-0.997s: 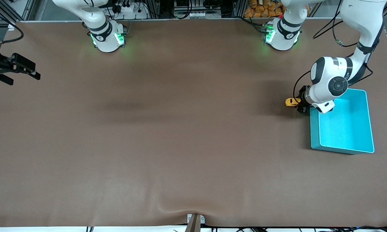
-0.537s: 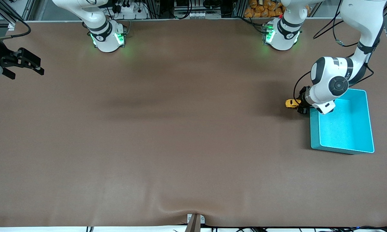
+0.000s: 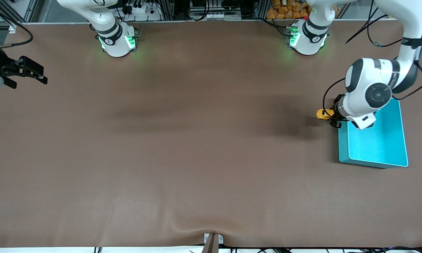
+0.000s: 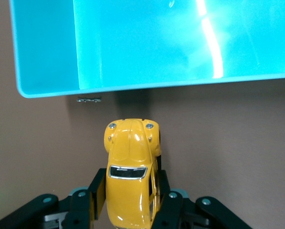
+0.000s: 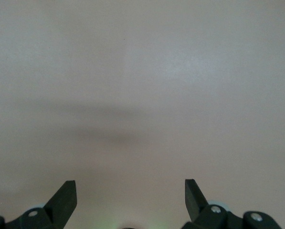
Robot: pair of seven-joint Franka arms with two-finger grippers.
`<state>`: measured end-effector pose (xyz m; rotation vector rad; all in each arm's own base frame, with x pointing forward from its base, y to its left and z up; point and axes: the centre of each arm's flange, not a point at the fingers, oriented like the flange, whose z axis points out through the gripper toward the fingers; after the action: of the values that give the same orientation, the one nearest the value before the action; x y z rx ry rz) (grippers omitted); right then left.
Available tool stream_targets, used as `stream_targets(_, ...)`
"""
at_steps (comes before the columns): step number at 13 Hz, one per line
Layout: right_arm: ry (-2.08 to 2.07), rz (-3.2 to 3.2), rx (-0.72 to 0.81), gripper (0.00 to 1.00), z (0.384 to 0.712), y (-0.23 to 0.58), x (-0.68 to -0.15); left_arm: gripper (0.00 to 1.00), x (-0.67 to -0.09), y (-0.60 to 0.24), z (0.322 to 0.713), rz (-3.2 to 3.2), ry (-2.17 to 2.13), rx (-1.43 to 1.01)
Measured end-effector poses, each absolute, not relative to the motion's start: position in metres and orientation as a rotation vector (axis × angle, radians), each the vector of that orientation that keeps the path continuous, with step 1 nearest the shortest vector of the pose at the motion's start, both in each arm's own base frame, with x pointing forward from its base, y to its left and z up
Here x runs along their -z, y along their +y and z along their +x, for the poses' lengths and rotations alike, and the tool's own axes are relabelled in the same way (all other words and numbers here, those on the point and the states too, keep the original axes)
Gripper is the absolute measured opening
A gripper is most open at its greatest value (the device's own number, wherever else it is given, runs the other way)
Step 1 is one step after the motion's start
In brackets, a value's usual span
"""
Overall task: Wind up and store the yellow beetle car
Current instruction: 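Lift the car with the left gripper over the turquoise box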
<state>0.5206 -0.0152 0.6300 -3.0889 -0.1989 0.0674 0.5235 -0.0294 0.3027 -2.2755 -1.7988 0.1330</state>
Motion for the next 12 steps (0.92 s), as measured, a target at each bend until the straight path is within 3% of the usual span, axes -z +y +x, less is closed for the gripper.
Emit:
stream_targets(4,-0.262,-3.083,-0.081,1.00,0.526,-0.020,-0.622,0.46,-0.334,-0.014,0.541,-2.413,-1.616,-0.158)
stream_targets(12,-0.275,-3.084,-0.066,1.00,0.528,-0.017,-0.622,0.46,-0.348,0.112,0.542,-2.827,-0.937,-0.239)
